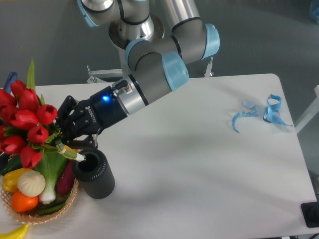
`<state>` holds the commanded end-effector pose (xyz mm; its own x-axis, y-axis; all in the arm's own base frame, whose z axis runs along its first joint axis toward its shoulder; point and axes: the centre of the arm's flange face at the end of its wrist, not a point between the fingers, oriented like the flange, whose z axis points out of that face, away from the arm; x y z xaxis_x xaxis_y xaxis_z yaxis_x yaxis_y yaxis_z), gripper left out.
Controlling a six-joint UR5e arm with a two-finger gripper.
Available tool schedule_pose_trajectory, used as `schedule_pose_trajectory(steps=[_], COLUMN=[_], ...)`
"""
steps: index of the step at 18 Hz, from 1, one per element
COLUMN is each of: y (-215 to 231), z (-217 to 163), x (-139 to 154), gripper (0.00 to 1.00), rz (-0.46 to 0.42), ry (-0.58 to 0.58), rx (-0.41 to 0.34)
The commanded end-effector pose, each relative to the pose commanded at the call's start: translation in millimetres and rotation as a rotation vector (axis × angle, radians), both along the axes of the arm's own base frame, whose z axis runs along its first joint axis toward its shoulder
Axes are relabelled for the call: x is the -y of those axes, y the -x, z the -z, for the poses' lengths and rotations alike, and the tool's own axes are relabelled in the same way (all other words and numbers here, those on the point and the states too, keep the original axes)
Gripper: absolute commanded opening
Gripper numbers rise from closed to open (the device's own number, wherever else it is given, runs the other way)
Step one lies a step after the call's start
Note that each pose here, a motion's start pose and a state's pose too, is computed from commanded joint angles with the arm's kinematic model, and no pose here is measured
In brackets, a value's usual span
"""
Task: Insert the flowers into the vase
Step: 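Lower the tulip stems into the black vase opening, then push the tulips down into the vase and open the gripper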
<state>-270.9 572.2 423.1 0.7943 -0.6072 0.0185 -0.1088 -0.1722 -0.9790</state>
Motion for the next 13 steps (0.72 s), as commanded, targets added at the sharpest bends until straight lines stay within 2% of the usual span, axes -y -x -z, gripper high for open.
schedule_pose_trajectory(steps=[6,10,13], y=[7,4,5], z=[7,31,36], x=[0,1,3], gripper=[0.04,0.07,0.07], rz=[-0.010,-0.011,-0.013], ry=[0.007,0.044,0.044], rx=[-0.001,0.026,0.018])
